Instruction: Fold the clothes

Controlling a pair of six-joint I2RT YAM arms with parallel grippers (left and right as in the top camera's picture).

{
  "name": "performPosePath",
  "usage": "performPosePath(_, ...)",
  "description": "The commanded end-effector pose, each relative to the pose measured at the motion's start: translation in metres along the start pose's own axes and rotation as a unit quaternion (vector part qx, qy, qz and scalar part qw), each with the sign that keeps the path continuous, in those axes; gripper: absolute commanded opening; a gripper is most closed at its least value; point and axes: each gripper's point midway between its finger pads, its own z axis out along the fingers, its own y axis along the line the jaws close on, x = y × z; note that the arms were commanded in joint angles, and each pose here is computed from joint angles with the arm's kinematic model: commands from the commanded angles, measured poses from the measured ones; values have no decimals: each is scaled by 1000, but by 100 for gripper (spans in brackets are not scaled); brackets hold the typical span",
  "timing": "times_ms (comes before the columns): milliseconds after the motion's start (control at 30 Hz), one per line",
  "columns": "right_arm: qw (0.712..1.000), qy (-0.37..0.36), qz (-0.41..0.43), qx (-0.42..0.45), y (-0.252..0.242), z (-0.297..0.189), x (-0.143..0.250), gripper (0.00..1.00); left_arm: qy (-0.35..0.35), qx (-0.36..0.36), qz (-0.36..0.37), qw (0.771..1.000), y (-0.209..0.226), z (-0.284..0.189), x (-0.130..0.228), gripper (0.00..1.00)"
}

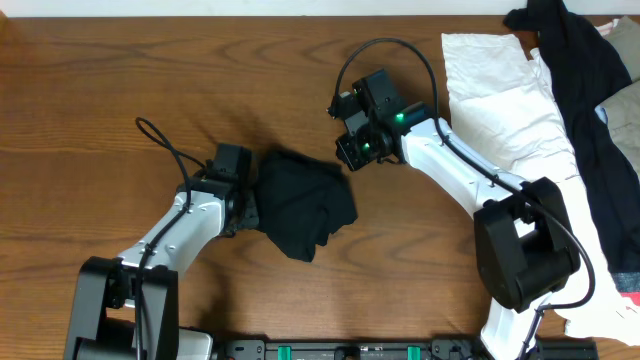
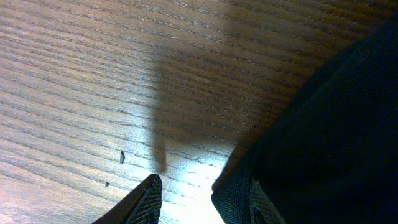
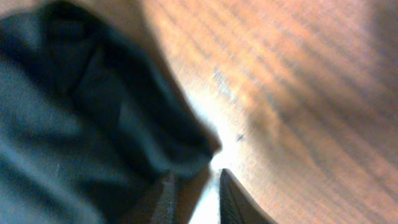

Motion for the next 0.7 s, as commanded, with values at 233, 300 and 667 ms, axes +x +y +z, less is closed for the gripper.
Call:
performPosePath(233, 994, 38, -23, -98, 37, -14, 19, 49, 12, -24, -2, 1000, 11, 8, 10, 46)
performPosePath(300, 993, 44, -25, -102, 40, -12, 24, 50, 12, -24, -2, 1000, 11, 8, 10, 46)
performPosePath(667, 992, 72, -58, -82, 59, 8, 40, 51, 14, -25, -1, 1000, 11, 8, 11, 46)
